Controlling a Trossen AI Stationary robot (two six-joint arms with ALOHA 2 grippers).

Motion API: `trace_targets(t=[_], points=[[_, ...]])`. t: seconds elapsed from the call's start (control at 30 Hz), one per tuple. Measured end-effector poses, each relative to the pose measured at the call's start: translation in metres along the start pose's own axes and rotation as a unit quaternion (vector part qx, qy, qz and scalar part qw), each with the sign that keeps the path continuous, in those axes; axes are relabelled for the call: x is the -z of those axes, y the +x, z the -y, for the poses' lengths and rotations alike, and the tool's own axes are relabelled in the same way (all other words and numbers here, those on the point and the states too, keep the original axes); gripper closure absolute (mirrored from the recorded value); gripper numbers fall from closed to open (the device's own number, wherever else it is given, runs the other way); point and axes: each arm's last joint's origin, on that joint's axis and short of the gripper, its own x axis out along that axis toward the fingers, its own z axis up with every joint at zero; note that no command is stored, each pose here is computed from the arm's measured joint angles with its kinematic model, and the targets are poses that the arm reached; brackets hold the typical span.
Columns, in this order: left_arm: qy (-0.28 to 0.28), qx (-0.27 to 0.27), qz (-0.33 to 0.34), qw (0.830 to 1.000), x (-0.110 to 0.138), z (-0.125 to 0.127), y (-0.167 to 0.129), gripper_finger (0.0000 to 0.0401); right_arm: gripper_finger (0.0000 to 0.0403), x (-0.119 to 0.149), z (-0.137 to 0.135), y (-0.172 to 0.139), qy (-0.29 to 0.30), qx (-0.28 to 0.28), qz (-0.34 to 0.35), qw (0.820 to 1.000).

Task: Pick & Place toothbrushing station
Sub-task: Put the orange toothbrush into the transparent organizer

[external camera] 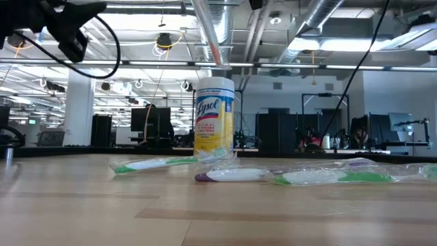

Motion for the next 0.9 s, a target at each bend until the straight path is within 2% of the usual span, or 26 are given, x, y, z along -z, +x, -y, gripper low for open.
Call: trace_targets(t=[0.5, 0.9], points=[[0.106, -0.053, -0.024, 0.993, -0.002, 0.025, 0.062, 0.0283, 0.0403, -0.007, 0.010, 0.006, -0.004, -0.003, 0.019, 1.000], [0.122, -0.037, -0.039, 0.991, 0.004, 0.035, 0.103, 0.0283, 0.0403, -0.007, 0.010, 0.006, -0.009, -0.003, 0.019, 1.000]])
